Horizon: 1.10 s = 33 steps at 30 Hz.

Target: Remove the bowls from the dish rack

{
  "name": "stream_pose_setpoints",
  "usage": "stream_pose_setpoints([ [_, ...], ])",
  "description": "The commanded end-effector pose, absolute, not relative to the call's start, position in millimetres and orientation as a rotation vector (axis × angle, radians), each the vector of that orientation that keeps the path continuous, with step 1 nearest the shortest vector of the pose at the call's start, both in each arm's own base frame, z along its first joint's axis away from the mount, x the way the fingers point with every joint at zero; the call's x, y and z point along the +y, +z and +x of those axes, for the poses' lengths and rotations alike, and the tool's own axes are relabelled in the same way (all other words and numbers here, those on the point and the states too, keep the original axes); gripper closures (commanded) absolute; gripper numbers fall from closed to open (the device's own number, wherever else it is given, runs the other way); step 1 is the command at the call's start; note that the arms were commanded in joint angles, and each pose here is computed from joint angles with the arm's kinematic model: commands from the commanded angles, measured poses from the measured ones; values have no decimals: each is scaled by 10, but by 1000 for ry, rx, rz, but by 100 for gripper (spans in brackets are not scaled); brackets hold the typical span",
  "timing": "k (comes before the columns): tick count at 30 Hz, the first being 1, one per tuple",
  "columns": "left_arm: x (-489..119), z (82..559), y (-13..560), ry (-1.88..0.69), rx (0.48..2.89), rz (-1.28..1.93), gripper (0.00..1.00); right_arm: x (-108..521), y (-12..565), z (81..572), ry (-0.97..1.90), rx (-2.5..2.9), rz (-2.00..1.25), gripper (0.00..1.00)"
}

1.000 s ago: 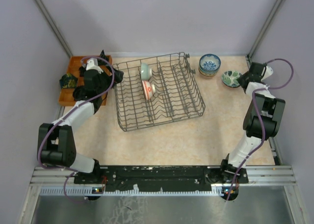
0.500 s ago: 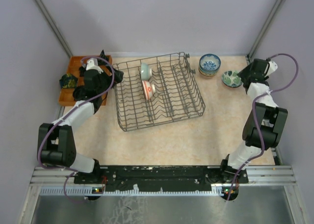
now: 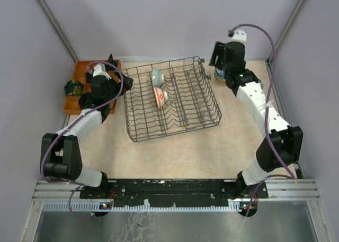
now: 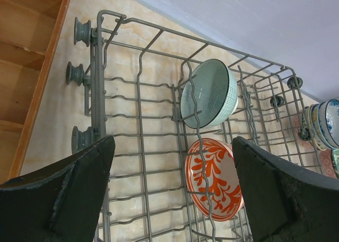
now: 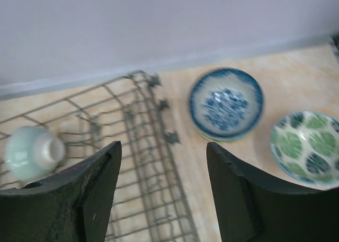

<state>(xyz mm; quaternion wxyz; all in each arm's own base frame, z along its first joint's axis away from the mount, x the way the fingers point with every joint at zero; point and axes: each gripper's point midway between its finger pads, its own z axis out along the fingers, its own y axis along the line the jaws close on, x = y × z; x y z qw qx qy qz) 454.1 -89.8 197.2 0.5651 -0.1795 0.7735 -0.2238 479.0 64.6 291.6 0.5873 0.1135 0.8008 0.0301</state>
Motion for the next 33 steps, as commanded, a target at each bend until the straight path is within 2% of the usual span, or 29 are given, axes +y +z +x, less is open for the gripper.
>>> stream_pose_setpoints([
  [1, -860, 4556, 2034, -511, 1808, -436, 3, 1327, 3325, 4853, 114, 1828, 27, 34],
  [6, -825, 4548, 1950, -484, 1828, -448, 3, 2107, 3144, 4857, 110, 1884, -177, 34],
  [14, -709, 4543, 1953, -414, 1822, -466, 2, 3017, 2757, 4670, 66, 1920, -422, 34],
  [33, -396, 4603, 1854, -337, 1850, -563, 1, 3875, 2277, 4259, -43, 1933, -693, 35],
])
